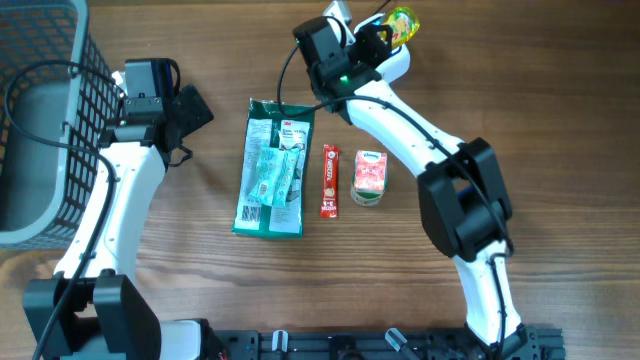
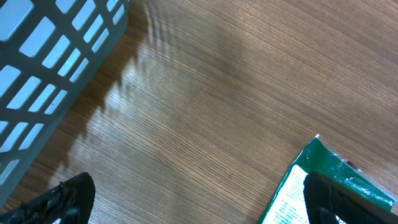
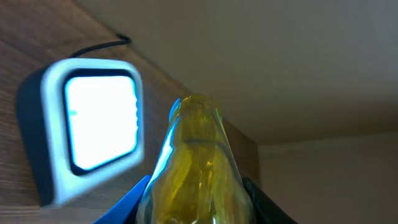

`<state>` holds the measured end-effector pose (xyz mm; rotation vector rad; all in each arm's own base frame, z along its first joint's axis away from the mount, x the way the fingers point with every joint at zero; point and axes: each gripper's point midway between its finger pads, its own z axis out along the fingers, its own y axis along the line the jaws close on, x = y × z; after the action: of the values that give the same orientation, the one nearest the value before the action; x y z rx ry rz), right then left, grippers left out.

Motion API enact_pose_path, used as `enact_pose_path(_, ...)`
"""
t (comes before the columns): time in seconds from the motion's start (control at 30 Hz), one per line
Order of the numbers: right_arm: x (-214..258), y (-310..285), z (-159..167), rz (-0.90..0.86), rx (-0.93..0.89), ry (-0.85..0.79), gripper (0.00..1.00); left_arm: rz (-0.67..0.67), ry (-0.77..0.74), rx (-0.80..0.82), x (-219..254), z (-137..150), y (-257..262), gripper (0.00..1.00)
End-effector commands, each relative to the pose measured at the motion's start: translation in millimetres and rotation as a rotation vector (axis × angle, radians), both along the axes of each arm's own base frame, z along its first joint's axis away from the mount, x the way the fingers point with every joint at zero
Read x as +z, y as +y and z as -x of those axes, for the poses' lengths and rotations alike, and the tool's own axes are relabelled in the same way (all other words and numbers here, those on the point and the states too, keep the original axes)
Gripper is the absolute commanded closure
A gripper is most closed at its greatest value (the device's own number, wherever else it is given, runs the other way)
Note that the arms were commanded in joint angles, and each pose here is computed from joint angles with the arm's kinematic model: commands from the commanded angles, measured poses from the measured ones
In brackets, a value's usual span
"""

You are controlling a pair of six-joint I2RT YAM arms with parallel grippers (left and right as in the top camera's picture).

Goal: Scan the item barcode
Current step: 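Carry the bottle right and set it down at the table's right edge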

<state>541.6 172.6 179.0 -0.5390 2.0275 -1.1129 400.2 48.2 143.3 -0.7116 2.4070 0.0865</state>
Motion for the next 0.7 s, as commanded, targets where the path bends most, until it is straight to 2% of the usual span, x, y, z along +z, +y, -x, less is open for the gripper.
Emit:
enact_pose_path(0.0,132,-29,35,-0.181,-0.072,-0.246,0.96,0.010,-0.015,0.015,4,-3,1,0.00)
enact_pose_path(0.1,163,-54,77,-0.407,-0.085,-0.235,0.96,0.010,-0.015,0.015,4,-3,1,0.00)
enact_pose_path(0.2,160,-77,112,-0.670,-0.128,-0.141,0.95,0.010,-0.015,0.015,4,-3,1,0.00)
enact_pose_path(0.3,143,-113,144,-0.906,-0.234,0.005,0.94,0.010,-0.015,0.015,4,-3,1,0.00)
enact_pose_path(0.4,102,-156,175,-1.112,-0.406,0.231,0.93,0.010,-0.015,0.015,4,-3,1,0.00)
enact_pose_path(0.57,28,-213,192,-1.187,-0.648,0.316,0.92,0.010,-0.015,0.015,4,-3,1,0.00)
enact_pose_path(0.67,-15,-230,199,-1.192,-0.716,0.336,0.89,0.010,-0.015,0.015,4,-3,1,0.00)
